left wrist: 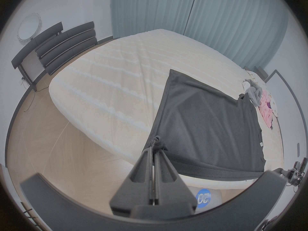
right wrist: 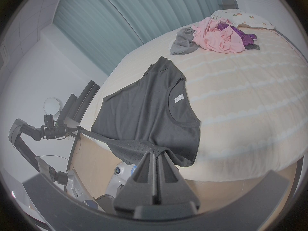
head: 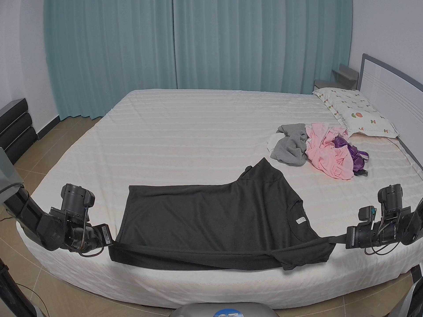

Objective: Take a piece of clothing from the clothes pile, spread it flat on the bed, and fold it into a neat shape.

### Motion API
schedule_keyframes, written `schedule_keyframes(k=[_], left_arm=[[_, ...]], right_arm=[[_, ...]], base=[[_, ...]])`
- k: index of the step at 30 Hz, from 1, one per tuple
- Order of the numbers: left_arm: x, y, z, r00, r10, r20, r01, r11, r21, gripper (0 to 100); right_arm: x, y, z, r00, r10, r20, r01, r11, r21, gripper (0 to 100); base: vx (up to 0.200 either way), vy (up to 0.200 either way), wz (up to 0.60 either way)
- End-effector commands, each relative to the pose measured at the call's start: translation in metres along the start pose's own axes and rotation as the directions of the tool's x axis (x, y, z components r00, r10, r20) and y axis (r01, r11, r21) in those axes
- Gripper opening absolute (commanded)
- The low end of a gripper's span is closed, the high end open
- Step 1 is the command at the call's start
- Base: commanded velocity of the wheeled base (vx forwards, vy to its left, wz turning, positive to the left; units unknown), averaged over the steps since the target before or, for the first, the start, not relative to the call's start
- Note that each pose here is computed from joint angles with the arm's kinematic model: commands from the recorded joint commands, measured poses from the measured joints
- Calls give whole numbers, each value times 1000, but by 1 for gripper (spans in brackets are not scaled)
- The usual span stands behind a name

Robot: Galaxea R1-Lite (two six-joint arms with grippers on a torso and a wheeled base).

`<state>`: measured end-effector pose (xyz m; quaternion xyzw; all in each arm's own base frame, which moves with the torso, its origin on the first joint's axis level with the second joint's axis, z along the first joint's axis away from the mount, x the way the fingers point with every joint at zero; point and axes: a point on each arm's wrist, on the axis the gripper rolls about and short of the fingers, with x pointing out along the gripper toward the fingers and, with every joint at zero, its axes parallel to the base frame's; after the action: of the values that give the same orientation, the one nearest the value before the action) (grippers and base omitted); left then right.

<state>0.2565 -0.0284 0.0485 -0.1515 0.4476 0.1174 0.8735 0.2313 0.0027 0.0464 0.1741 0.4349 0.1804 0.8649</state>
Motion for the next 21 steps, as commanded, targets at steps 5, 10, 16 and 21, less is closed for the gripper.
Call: schedule_keyframes(k=[5,10,16,21], left_arm=[[19,-6,9,1000,10,-14,-10,1000,-2,0],[19,-10,15,1000,5,-3,-5,1000,-4,0],[12,-9,17,1000,4,-2,-4,1000,-4,0],[-9,-6,18,1000,-2,9,2,1000,-1,0]], right_arm=[[7,0,17,1000,-5,11,5,1000,-8,0],[8,1,24,1000,-3,29,3,1000,-2,0],[-2,5,24,998,-2,59,1,1000,14,0],[-16,10,16,997,-3,76,2,1000,8,0]], base=[[0,0,0],[0,0,0],[0,0,0],[0,0,0]])
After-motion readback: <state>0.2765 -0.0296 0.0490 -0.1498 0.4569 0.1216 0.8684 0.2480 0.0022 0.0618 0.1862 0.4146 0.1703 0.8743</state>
